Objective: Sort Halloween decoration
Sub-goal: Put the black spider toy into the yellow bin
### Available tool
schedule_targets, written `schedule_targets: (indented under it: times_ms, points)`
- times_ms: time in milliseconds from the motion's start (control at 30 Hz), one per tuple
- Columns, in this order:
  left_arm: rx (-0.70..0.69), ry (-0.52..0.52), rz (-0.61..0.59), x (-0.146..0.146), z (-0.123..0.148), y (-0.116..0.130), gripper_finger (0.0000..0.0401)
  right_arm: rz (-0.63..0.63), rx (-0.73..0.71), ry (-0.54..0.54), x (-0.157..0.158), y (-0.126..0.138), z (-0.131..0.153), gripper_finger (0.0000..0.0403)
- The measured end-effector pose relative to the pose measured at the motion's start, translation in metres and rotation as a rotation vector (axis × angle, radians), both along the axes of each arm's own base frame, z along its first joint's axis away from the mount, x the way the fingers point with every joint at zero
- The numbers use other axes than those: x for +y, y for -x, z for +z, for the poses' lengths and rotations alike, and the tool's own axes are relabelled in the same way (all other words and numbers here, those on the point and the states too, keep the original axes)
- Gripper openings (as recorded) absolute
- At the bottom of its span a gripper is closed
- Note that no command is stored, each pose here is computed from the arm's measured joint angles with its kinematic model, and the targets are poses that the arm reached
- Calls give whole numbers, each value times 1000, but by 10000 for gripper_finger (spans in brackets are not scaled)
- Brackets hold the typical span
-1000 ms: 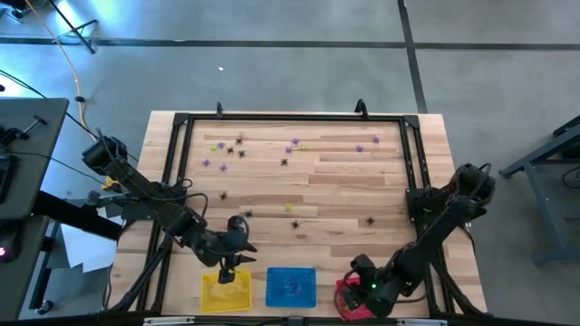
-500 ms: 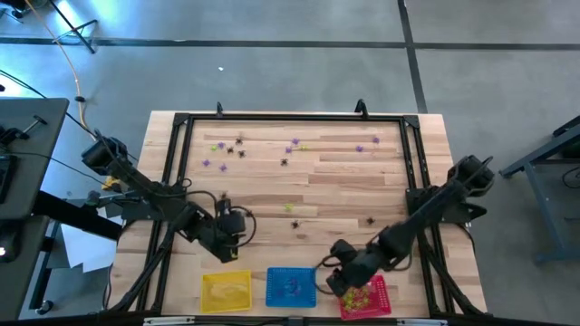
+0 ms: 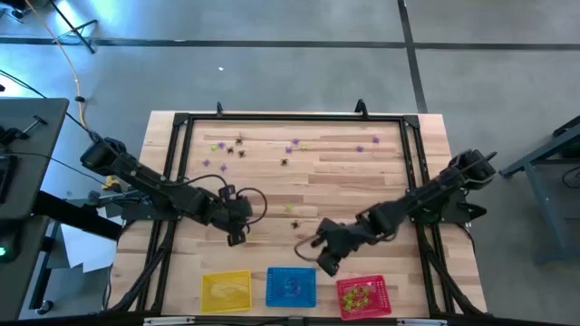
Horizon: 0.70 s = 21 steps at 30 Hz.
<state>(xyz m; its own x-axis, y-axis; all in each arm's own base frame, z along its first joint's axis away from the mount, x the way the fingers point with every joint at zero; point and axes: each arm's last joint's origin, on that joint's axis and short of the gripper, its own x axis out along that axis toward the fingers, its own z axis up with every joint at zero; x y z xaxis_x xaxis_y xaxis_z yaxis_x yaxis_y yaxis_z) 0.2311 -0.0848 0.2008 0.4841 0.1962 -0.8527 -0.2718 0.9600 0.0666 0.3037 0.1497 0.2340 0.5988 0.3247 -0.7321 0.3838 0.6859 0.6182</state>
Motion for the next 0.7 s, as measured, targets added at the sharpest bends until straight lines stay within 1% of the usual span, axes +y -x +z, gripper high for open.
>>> schedule_targets:
  times_ms: [100,233,400,500,567,700]
  points:
    - [-21,-1,40,8,1,-5,106,-17,1,26,-14,-6,-1,79]
    - [-38,0,46,17,2,-10,106,24,30,96,-30,-7,-4,79]
    - [48,14,6,22,-6,-11,106,67,82,180,-45,-6,-9,79]
    - [124,50,-10,23,-14,-10,106,68,107,196,-49,-5,-11,79]
    - [145,79,-24,21,-19,-13,106,82,117,207,-49,-4,-12,79]
    - [179,92,-41,18,-30,-18,106,117,120,237,-51,-3,-12,79]
